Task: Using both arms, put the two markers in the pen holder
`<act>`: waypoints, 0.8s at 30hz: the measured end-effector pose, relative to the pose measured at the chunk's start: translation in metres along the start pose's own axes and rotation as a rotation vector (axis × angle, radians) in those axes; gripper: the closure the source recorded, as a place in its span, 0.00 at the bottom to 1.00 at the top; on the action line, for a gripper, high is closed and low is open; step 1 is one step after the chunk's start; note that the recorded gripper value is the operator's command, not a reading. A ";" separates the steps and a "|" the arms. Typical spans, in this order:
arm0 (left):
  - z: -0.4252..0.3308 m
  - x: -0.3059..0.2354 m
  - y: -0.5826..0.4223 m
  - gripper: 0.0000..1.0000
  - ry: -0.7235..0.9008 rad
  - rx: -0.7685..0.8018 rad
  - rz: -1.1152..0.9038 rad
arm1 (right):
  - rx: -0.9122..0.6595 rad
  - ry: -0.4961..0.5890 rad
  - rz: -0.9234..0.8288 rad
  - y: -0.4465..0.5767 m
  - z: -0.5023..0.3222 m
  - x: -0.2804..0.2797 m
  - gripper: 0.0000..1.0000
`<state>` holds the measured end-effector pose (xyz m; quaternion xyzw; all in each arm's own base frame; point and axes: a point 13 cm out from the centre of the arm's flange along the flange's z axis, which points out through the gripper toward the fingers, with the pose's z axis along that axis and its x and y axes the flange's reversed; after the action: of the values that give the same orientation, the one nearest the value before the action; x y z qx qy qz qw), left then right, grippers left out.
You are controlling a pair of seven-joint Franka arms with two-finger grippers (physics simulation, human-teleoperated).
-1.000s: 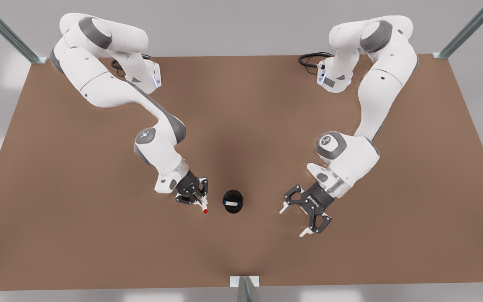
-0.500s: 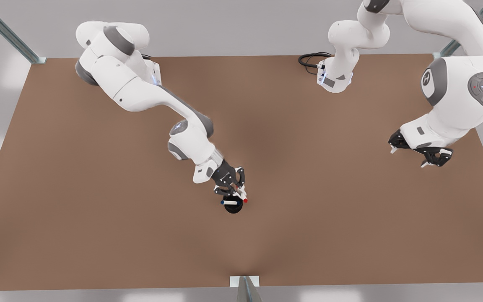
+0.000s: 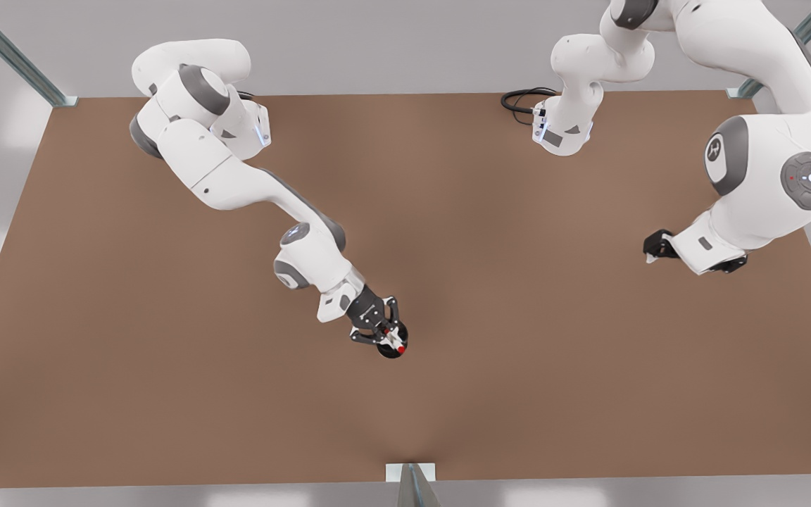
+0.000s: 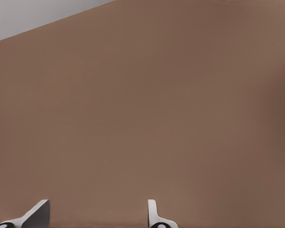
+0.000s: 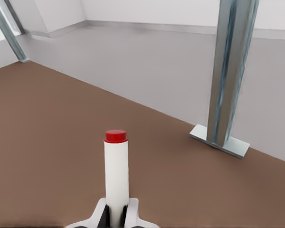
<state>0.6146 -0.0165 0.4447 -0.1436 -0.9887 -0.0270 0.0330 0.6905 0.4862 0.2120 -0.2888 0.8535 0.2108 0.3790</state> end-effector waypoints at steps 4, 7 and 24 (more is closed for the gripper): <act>0.004 -0.001 0.001 0.00 0.004 0.001 -0.042 | -0.001 0.025 -0.024 -0.012 -0.003 0.025 0.79; 0.005 -0.002 0.001 0.00 0.006 0.002 -0.068 | -0.003 0.024 -0.041 -0.016 -0.006 0.030 0.79; 0.004 -0.001 0.002 0.00 0.003 0.002 -0.157 | -0.030 0.032 -0.075 0.001 0.017 0.051 0.79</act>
<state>0.6162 -0.0149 0.4407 -0.0656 -0.9969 -0.0285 0.0326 0.6708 0.4796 0.1627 -0.3297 0.8448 0.2045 0.3684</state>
